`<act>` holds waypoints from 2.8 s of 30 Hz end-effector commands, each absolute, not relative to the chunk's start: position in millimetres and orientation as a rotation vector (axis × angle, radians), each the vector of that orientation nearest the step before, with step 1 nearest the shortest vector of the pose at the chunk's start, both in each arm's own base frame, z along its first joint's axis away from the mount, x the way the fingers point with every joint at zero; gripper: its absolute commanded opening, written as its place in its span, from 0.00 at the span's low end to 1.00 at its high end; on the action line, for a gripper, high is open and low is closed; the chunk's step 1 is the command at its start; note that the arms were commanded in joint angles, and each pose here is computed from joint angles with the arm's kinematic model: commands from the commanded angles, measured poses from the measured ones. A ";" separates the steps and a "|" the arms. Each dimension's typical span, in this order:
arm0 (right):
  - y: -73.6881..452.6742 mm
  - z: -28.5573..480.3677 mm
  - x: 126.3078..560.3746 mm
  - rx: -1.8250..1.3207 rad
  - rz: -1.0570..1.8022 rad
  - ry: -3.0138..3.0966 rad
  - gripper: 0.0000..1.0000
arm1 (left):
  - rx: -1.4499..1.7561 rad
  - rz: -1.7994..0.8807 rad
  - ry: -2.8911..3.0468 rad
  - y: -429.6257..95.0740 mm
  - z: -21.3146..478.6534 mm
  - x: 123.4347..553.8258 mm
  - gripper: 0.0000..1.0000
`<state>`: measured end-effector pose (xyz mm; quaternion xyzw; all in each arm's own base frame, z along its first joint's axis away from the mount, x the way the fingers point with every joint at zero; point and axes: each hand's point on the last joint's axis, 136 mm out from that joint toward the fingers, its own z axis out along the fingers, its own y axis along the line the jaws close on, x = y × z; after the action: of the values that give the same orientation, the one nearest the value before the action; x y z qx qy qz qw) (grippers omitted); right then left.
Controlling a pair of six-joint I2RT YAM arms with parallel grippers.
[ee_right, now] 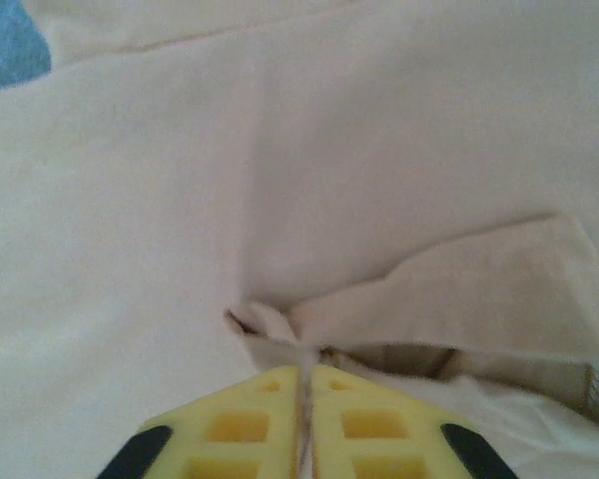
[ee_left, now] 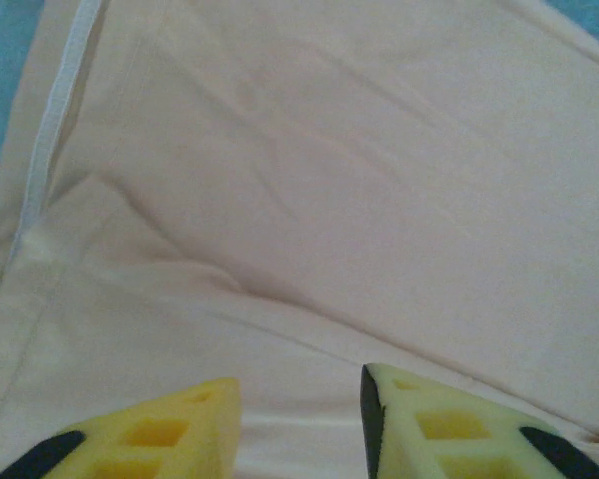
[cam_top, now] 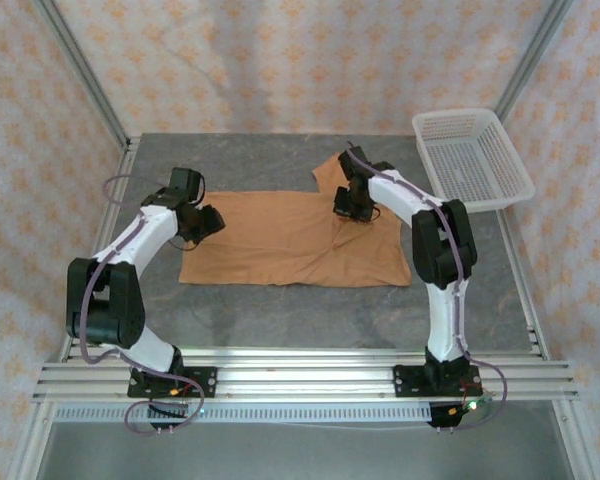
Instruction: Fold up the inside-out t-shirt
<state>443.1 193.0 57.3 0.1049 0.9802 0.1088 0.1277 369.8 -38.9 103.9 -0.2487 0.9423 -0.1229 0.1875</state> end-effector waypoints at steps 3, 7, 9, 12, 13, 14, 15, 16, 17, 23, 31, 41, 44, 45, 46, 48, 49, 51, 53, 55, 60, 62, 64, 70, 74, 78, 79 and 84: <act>181.9 83.4 503.4 0.346 0.254 2.654 0.51 | -0.676 -0.271 2.537 -20.8 129.0 425.0 0.50; 170.7 102.9 557.0 0.470 0.294 2.489 0.58 | -0.697 -0.206 2.514 -2.9 127.3 470.4 0.49; 170.1 105.5 585.2 0.496 0.324 2.428 0.59 | -0.705 -0.177 2.544 3.3 114.8 490.2 0.48; 171.7 95.9 621.4 0.492 0.327 2.391 0.59 | -0.696 -0.141 2.564 10.8 104.3 511.5 0.46; 173.1 92.1 630.5 0.486 0.322 2.385 0.59 | -0.694 -0.123 2.573 13.6 99.8 515.3 0.46; 175.1 86.0 640.3 0.473 0.324 2.381 0.59 | -0.689 -0.102 2.583 16.8 95.5 519.5 0.46; 178.1 82.9 648.8 0.458 0.334 2.374 0.59 | -0.688 -0.080 2.596 20.1 90.5 521.4 0.46; 179.3 78.3 655.2 0.456 0.345 2.366 0.59 | -0.690 -0.068 2.608 22.9 85.1 522.5 0.46; 182.4 74.7 660.8 0.454 0.368 2.356 0.59 | -0.689 -0.059 2.617 25.2 79.8 523.6 0.46; 198.0 50.6 673.0 0.510 0.508 2.312 0.64 | -0.715 -0.008 2.635 42.2 61.4 524.9 0.51; 208.1 30.4 673.7 0.590 0.598 2.325 0.50 | -0.722 -0.044 2.663 47.2 47.3 534.9 0.51; 198.7 33.3 674.0 0.596 0.595 2.335 0.07 | -0.720 -0.056 2.717 44.9 25.1 538.2 0.42; 196.3 44.4 675.7 0.584 0.601 2.322 0.00 | -0.722 -0.068 2.735 42.8 19.1 536.6 0.24; 194.4 50.4 676.9 0.579 0.604 2.314 0.00 | -0.724 -0.070 2.735 42.6 19.5 536.8 0.17; 192.5 57.2 677.9 0.576 0.606 2.304 0.00 | -0.725 -0.072 2.732 42.6 21.3 537.1 0.11; 188.0 74.6 680.4 0.558 0.608 2.280 0.00 | -0.727 -0.076 2.714 42.8 29.7 539.3 0.04; 187.1 83.2 681.1 0.546 0.608 2.268 0.00 | -0.728 -0.080 2.704 42.7 34.4 540.4 0.01; 185.4 102.4 681.8 0.516 0.608 2.245 0.00 | -0.726 -0.092 2.681 42.2 46.1 542.8 0.00; 185.6 121.5 680.8 0.490 0.621 2.226 0.00 | -0.724 -0.109 2.663 40.4 56.6 544.3 0.00; 188.2 140.1 678.3 0.457 0.639 2.211 0.00 | -0.720 -0.123 2.649 39.0 66.7 544.1 0.00; 189.7 182.2 667.7 0.404 0.664 2.183 0.00 | -0.701 -0.147 2.608 35.4 93.6 541.0 0.00; 188.9 194.7 663.4 0.389 0.664 2.177 0.00 | -0.692 -0.150 2.599 35.0 102.6 538.8 0.00; 189.6 206.6 659.2 0.366 0.669 2.171 0.00 | -0.682 -0.151 2.591 34.0 111.1 535.9 0.00; 190.1 226.3 638.7 0.330 0.689 2.209 0.00 | -0.668 -0.194 2.572 28.4 126.5 525.8 0.00; 191.7 230.7 616.7 0.304 0.714 2.243 0.00 | -0.671 -0.224 2.572 22.6 126.1 515.1 0.00; 188.3 226.2 592.3 0.285 0.716 2.271 0.00 | -0.675 -0.230 2.585 19.9 120.8 501.5 0.00; 186.5 223.7 586.1 0.280 0.710 2.281 0.00 | -0.677 -0.230 2.587 19.4 120.1 498.1 0.00; 177.3 211.7 557.5 0.254 0.666 2.331 0.00 | -0.673 -0.207 2.590 20.9 123.1 483.8 0.00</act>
<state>565.7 180.8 170.3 0.1236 0.9118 0.2492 0.3022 482.3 22.3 92.5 -0.2479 0.9478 -0.0722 0.1871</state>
